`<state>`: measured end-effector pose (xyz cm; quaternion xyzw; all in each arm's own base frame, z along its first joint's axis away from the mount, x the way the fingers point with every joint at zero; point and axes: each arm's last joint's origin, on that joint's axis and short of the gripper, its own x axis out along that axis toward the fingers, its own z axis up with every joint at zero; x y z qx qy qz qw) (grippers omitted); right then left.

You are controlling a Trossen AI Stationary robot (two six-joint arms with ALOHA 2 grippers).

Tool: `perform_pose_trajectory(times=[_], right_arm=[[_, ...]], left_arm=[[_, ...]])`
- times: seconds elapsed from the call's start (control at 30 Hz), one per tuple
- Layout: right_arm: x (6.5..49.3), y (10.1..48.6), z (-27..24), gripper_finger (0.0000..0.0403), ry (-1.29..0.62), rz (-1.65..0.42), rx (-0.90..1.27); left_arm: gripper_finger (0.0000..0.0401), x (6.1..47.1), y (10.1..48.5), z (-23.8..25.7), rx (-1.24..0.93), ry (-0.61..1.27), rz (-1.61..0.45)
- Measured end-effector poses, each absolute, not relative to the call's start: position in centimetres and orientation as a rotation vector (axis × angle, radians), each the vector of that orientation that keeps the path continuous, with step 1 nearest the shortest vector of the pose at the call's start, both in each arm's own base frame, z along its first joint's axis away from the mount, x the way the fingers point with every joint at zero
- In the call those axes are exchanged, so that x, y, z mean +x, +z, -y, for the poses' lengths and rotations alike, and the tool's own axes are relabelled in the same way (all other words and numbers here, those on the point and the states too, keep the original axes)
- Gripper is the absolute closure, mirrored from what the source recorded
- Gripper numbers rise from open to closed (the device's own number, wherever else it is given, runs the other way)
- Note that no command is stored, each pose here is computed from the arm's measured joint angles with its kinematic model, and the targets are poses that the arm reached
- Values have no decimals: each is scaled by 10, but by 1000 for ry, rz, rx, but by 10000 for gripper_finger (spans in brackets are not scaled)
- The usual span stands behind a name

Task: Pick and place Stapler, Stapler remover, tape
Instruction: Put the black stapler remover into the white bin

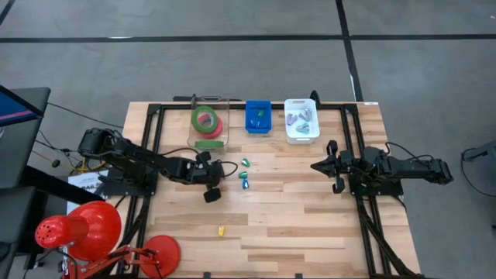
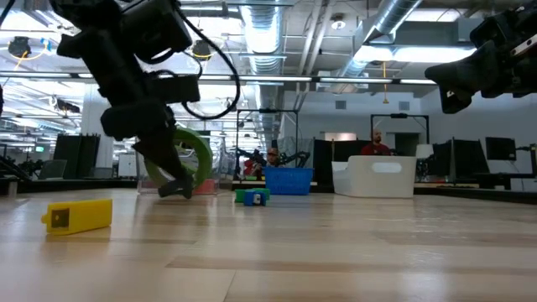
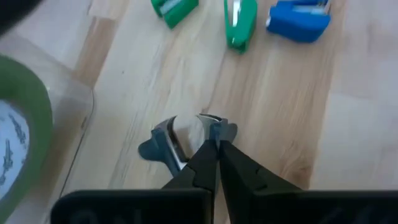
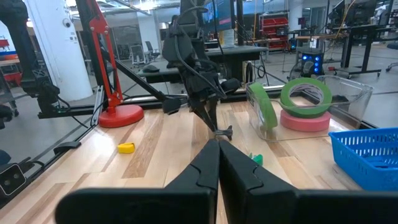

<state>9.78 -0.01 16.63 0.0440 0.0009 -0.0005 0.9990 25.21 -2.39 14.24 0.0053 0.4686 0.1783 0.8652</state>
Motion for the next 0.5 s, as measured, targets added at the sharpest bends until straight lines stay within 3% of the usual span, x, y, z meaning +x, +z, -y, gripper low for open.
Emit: perform_pose_trajectory(times=[0.5], right_arm=[[98,166,0,403,-1,-2,88]], left_arm=[[398,273,169,26,6,365,-888]])
